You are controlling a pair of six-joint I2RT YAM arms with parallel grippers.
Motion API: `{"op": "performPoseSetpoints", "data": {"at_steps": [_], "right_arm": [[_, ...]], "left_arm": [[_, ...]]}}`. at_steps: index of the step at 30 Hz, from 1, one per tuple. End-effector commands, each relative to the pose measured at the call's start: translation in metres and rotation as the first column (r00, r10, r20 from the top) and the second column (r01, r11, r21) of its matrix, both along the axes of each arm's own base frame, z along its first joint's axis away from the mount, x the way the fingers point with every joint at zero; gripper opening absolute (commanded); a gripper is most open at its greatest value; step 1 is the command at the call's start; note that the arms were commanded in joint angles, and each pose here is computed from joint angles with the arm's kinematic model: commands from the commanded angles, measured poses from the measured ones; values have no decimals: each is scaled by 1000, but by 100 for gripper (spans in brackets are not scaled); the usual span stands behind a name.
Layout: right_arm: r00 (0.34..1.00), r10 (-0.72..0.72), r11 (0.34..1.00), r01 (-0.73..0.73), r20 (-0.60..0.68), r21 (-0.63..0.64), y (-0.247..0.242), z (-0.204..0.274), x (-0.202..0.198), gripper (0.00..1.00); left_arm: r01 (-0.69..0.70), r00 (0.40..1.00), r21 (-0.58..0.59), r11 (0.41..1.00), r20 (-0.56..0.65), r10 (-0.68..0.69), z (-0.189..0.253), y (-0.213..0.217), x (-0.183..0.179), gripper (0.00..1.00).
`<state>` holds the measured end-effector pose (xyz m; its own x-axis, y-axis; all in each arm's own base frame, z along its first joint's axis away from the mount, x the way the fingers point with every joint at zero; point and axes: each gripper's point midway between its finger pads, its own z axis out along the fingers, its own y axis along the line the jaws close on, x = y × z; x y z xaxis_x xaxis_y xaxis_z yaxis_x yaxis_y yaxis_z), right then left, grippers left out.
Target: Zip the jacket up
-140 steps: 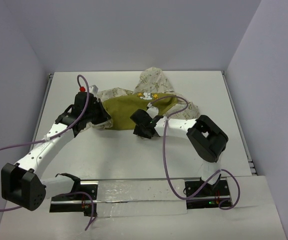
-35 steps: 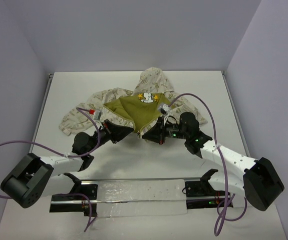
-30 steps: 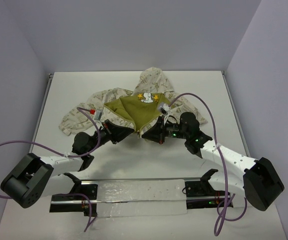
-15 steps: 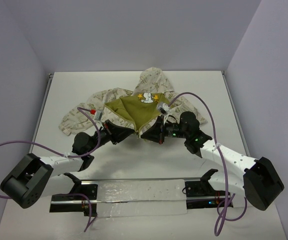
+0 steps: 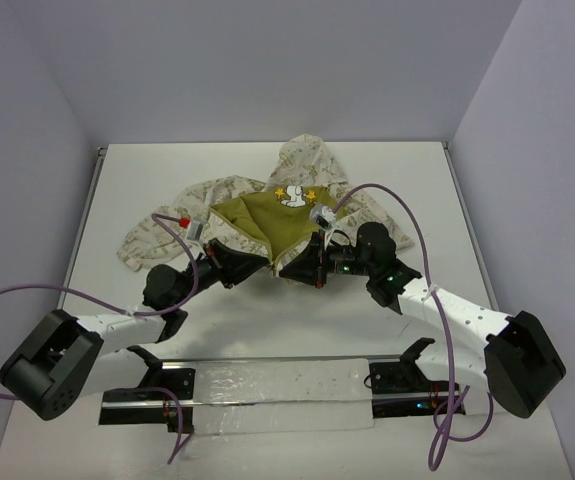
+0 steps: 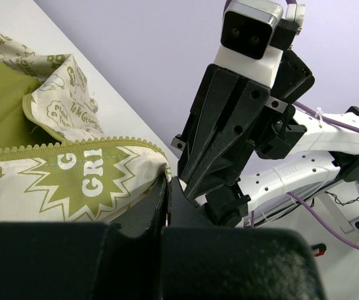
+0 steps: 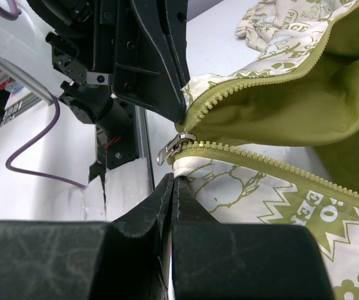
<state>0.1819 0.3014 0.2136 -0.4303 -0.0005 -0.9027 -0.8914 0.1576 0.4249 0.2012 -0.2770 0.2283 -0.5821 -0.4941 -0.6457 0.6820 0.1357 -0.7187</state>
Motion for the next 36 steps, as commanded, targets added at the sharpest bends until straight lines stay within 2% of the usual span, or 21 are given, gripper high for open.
{"op": "performPoseSetpoints", "data": {"at_steps": [1, 36], "right_arm": [[996, 4, 999, -9, 87, 51, 6, 28, 4, 0], [993, 20, 998, -28, 119, 63, 3, 36, -2, 0]], "left_arm": [[73, 917, -278, 958, 395, 45, 105, 24, -39, 0], [43, 929, -274, 961, 365, 63, 100, 24, -32, 0]]}}
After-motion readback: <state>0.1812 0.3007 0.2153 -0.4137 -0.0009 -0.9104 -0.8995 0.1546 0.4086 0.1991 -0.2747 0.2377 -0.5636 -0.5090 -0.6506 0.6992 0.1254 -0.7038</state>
